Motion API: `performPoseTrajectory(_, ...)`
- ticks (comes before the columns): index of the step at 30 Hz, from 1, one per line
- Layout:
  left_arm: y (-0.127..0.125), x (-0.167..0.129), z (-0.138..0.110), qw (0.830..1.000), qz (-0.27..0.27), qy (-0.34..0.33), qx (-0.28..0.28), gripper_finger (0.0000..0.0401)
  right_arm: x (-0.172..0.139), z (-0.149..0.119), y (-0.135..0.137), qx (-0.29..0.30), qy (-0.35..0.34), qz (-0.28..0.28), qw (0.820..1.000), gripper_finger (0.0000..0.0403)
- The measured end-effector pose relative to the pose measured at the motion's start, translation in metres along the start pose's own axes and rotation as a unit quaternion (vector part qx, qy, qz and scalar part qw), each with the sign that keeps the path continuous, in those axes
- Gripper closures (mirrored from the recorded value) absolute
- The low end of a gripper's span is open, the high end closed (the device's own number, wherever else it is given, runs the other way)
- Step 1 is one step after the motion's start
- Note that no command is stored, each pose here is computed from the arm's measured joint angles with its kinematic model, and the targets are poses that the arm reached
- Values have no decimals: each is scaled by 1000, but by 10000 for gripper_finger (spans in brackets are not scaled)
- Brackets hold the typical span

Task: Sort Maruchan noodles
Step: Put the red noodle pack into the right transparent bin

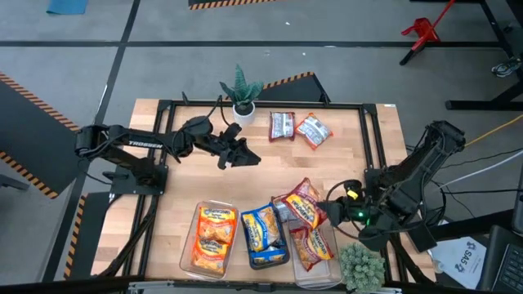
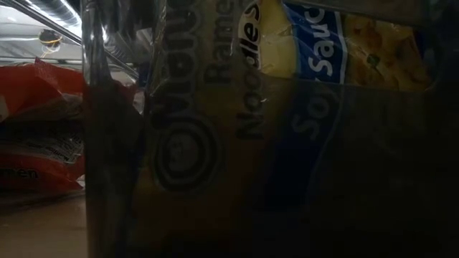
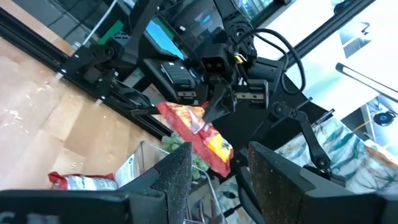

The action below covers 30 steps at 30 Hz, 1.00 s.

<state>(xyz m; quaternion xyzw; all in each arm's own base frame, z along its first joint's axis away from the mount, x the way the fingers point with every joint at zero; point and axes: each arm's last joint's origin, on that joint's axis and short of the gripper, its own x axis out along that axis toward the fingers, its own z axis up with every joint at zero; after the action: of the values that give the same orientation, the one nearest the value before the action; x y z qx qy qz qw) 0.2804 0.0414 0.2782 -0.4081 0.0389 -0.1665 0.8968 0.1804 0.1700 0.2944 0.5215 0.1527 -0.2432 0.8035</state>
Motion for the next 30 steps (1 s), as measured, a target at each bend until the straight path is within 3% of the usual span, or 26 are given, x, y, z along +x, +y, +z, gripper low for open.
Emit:
performPoseTrajectory(18,-34,23,-41,999,-30,30,13,250,-2,-10,0,12,34,1,999,402)
performPoseTrajectory(30,-51,40,-71,997,44,-60,11,250,-6,-14,-1,-17,57,3,998,402)
